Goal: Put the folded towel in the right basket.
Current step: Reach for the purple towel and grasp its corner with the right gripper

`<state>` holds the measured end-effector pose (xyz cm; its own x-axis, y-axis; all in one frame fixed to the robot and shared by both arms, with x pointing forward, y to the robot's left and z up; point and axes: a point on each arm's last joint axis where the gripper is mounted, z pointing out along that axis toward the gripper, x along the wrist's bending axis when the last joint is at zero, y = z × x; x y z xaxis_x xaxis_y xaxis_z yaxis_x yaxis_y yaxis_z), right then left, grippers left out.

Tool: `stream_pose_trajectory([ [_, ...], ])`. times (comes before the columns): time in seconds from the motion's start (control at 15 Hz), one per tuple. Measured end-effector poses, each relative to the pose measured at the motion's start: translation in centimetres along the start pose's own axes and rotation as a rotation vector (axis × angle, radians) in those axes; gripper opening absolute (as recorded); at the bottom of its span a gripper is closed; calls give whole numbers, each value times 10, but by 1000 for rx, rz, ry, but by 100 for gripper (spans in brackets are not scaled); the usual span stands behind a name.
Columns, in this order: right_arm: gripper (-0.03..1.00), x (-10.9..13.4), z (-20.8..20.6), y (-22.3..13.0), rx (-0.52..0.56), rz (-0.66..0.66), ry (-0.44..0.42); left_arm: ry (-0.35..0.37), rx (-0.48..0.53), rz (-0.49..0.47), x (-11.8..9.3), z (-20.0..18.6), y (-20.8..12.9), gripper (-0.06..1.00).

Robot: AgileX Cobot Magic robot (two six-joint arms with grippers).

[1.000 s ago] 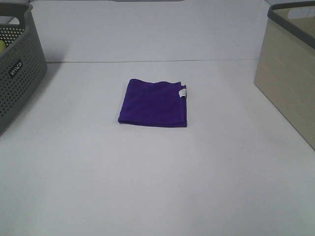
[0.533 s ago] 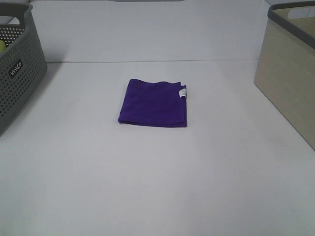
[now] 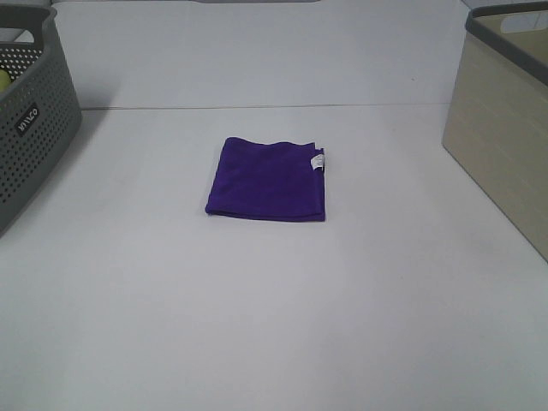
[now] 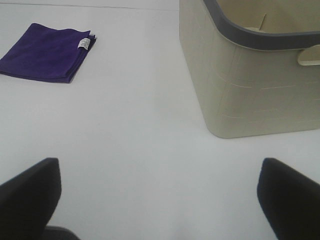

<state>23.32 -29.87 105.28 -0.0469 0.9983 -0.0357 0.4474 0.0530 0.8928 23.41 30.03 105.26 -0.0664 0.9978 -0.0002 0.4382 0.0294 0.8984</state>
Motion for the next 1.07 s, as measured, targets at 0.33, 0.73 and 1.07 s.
stream_pose_trajectory([
  [0.33,98,0,0,0,0,0,0,0,0,0,0,0,0,99],
  [0.73,98,0,0,0,0,0,0,0,0,0,0,0,0,99],
  [1.07,98,0,0,0,0,0,0,0,0,0,0,0,0,99],
])
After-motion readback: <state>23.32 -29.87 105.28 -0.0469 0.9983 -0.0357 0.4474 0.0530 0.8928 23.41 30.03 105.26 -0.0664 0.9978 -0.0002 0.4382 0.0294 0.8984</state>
